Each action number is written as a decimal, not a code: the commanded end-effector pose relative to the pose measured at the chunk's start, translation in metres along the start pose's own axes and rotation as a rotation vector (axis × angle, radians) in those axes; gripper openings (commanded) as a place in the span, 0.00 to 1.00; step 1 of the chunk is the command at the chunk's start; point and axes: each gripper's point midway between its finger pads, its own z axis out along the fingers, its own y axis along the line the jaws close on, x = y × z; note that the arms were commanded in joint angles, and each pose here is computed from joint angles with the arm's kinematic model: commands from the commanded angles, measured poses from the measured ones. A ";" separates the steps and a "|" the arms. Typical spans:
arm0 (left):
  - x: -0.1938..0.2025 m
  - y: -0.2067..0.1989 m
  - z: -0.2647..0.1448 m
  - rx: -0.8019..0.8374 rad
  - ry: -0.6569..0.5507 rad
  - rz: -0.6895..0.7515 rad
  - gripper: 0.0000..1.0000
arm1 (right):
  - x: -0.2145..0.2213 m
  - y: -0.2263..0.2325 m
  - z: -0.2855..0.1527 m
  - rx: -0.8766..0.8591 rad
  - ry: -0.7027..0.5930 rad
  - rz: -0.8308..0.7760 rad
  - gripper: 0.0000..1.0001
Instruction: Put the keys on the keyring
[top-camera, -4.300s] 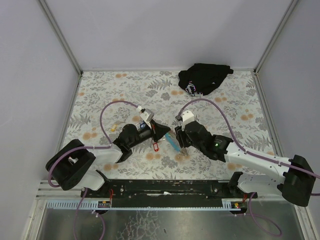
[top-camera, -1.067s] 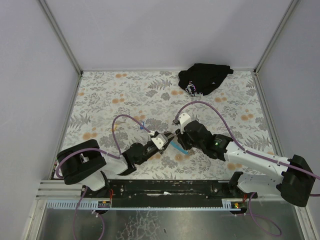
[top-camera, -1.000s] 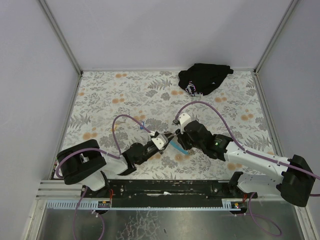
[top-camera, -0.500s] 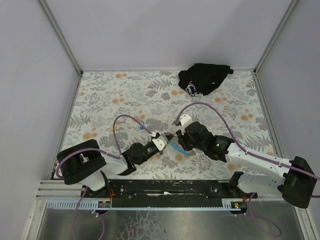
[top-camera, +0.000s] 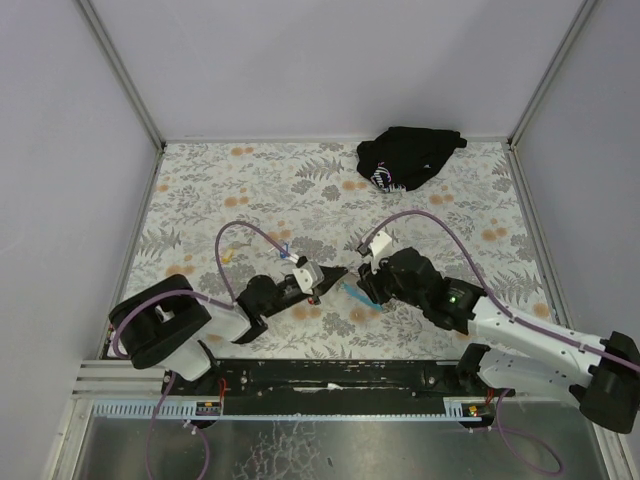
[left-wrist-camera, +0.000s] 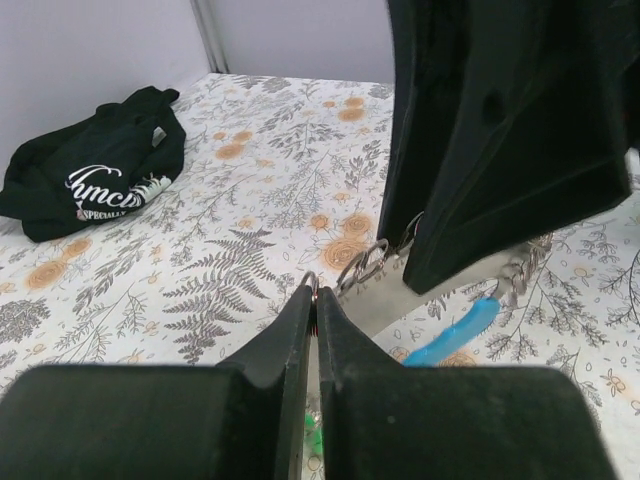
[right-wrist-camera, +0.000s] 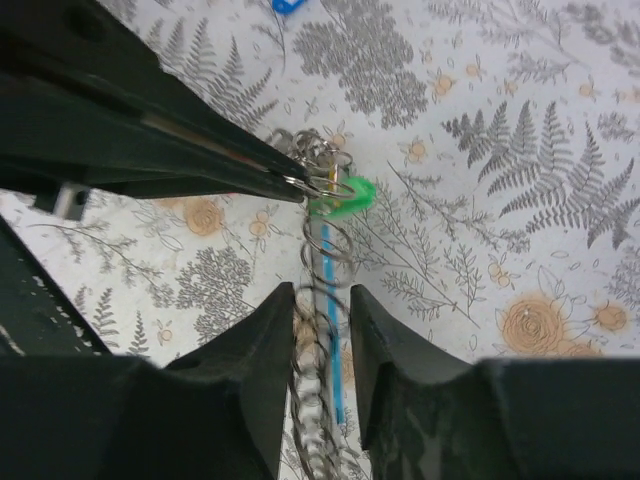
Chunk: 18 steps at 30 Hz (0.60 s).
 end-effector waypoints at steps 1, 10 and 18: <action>-0.031 -0.004 0.005 0.122 -0.124 -0.015 0.00 | -0.041 0.004 -0.016 -0.065 -0.159 -0.063 0.39; -0.029 0.008 0.008 0.203 -0.141 -0.066 0.00 | -0.044 -0.018 -0.028 -0.045 -0.128 -0.084 0.53; -0.030 0.003 0.009 0.354 -0.129 -0.062 0.00 | -0.064 -0.027 -0.021 -0.134 -0.262 -0.087 0.51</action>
